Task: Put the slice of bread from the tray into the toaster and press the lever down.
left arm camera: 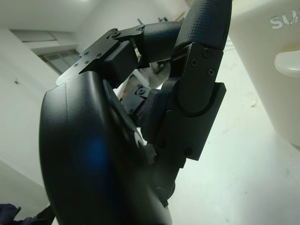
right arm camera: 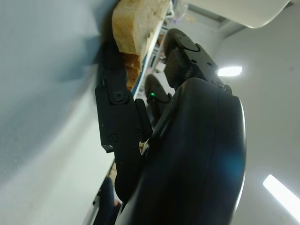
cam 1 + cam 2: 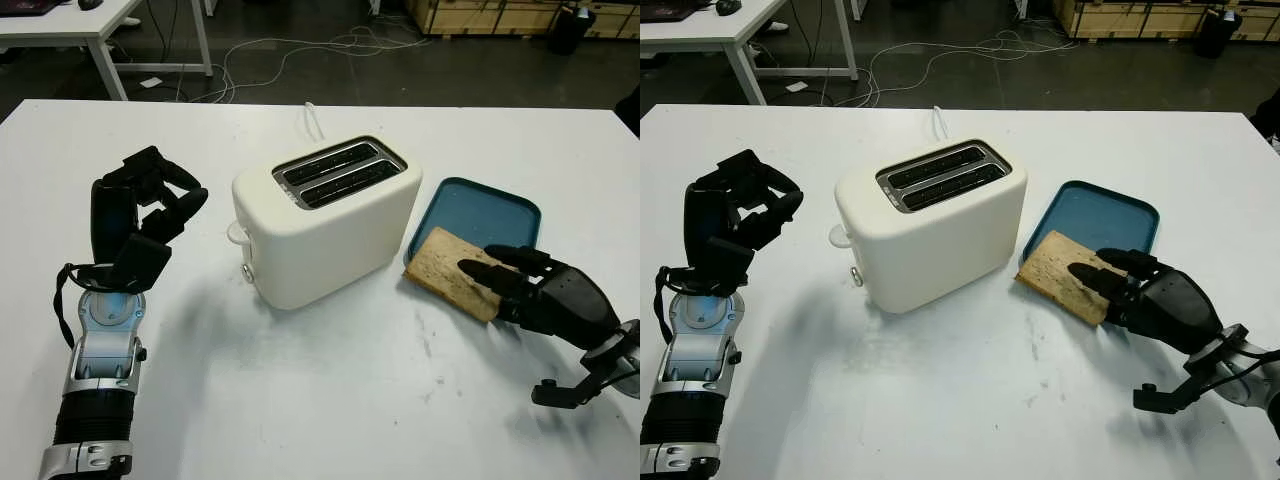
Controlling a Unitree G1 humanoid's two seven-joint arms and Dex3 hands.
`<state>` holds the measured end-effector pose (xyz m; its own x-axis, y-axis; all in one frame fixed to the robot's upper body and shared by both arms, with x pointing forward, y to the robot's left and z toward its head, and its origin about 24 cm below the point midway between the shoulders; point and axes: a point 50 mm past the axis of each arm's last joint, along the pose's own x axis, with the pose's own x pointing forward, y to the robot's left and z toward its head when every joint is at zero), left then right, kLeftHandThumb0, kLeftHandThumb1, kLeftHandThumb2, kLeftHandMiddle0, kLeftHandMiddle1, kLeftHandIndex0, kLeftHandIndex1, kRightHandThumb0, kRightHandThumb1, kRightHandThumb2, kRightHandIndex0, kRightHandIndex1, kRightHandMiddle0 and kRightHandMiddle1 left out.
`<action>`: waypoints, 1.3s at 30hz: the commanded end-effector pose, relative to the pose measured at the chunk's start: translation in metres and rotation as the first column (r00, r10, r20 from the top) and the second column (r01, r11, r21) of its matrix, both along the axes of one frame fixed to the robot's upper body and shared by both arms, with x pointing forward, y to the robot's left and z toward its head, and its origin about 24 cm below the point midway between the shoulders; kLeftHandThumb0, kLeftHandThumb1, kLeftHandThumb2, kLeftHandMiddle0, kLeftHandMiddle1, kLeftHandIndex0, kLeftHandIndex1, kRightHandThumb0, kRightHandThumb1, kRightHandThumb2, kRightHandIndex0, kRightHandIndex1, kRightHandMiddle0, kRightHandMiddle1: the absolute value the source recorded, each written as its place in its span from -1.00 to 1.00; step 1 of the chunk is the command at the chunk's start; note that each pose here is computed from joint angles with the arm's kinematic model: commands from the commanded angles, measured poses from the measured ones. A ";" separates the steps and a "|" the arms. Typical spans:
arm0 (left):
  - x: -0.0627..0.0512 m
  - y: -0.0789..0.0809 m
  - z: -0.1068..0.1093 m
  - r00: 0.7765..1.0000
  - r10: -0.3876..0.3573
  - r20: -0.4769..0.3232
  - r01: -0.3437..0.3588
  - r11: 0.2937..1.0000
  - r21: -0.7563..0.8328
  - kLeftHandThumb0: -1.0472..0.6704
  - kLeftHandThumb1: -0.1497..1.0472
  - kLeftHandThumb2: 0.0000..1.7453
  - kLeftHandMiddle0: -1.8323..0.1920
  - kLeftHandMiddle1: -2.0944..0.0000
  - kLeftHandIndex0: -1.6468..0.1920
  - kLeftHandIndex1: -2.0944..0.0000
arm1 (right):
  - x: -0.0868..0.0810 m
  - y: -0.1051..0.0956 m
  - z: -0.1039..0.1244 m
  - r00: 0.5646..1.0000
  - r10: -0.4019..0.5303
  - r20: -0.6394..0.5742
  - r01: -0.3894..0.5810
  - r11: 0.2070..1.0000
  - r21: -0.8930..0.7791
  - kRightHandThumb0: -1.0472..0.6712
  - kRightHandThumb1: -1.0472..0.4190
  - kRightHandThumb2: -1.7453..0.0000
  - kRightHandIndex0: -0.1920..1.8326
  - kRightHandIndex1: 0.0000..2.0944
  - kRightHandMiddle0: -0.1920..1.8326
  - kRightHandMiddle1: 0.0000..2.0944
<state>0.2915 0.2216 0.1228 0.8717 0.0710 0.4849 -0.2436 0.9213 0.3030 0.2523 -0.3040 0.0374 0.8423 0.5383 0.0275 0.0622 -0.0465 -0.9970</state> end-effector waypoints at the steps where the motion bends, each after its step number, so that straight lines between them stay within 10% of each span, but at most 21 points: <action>1: 0.000 -0.001 0.001 1.000 0.002 0.013 -0.002 1.000 0.000 -0.93 0.79 -0.78 -0.14 -0.50 -0.16 -0.22 | -0.005 0.002 -0.010 0.998 0.017 -0.054 -0.018 0.999 -0.030 -0.08 -0.83 0.92 -0.40 0.14 -0.07 -0.78; 4: 0.000 -0.001 0.001 1.000 0.004 0.011 -0.004 1.000 -0.001 -0.93 0.79 -0.78 -0.14 -0.50 -0.16 -0.22 | -0.005 0.002 -0.009 0.998 0.023 -0.060 -0.025 1.000 -0.018 -0.08 -0.83 0.93 -0.41 0.29 -0.28 -0.27; 9: 0.000 -0.001 0.001 1.000 0.001 0.011 -0.001 1.000 -0.005 -0.92 0.79 -0.78 -0.14 -0.49 -0.16 -0.22 | -0.005 0.003 -0.008 0.997 0.027 -0.075 -0.026 1.000 0.011 -0.10 -0.83 0.86 -0.41 0.36 -0.36 -0.12; 16: 0.000 -0.001 0.000 1.000 0.002 0.008 -0.001 1.000 -0.007 -0.92 0.79 -0.79 -0.13 -0.49 -0.15 -0.22 | -0.003 0.002 -0.009 1.000 0.014 -0.016 -0.014 0.999 -0.031 -0.29 -0.83 0.37 -0.48 0.66 -0.74 0.62; 23: 0.000 -0.002 -0.001 1.000 -0.003 0.000 0.003 1.000 -0.013 -0.92 0.79 -0.80 -0.13 -0.49 -0.16 -0.21 | 0.003 0.005 -0.001 0.991 0.022 0.130 -0.021 1.000 -0.007 -0.27 -0.83 0.48 -0.16 0.67 -0.58 0.67; 39: 0.001 -0.003 -0.001 1.000 0.000 0.003 0.000 1.000 -0.022 -0.92 0.79 -0.80 -0.13 -0.49 -0.14 -0.22 | 0.030 0.016 0.040 0.982 0.001 0.191 -0.026 0.991 0.128 -0.30 -0.83 0.38 -0.23 0.67 -0.57 0.67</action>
<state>0.2917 0.2187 0.1210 0.8726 0.0773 0.4823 -0.2410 0.9270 0.2875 0.2792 -0.2889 0.0699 0.8130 0.5320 0.2366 0.2449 0.0562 -0.9679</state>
